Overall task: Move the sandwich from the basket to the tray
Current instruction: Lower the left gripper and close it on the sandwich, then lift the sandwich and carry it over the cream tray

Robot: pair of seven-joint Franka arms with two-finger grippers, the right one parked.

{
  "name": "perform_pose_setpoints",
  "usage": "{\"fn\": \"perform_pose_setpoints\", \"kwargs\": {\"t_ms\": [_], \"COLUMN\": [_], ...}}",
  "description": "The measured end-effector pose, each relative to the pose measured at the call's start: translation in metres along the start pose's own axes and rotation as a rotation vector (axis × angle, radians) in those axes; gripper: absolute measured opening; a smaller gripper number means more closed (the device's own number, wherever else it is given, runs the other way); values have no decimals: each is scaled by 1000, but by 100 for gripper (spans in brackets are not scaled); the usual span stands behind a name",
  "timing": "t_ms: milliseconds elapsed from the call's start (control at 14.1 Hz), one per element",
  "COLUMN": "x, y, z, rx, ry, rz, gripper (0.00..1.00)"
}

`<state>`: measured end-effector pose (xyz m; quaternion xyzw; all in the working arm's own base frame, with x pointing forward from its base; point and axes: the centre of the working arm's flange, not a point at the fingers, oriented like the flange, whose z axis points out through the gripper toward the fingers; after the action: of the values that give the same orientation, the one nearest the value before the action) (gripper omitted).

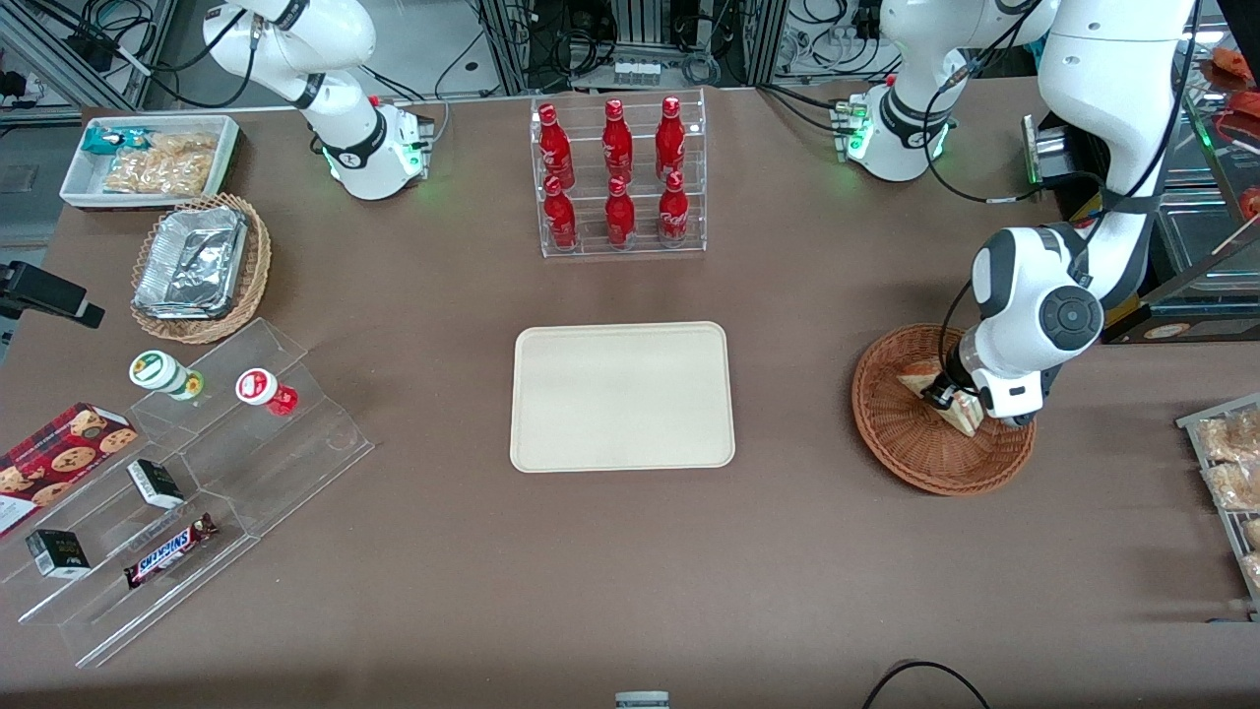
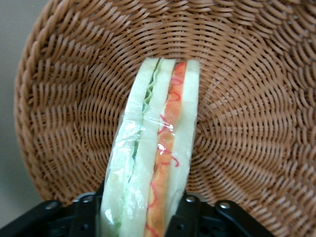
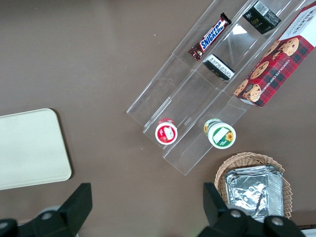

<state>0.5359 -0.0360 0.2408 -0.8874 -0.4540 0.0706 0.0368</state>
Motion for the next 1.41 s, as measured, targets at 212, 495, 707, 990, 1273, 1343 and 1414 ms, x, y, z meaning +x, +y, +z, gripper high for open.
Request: {"fn": "perform_pose_setpoints", "kwargs": {"t_ms": [212,495,707,990,1273,1343,1414], "x": [-11,-77,-119,-194,-291,-313,-333], "y": [20,70,105,169,227,237,245], "z": [-59,-103,-92,-71,-48,-43,-37], "rx": [53,48,55,26,2,-4,-8], "ry": [-33,-18,-17,-28,-21,-18,-16], "rz": [91,487,636,695,685,683,682], "gripper": [23,22,18,16,16,16,16]}}
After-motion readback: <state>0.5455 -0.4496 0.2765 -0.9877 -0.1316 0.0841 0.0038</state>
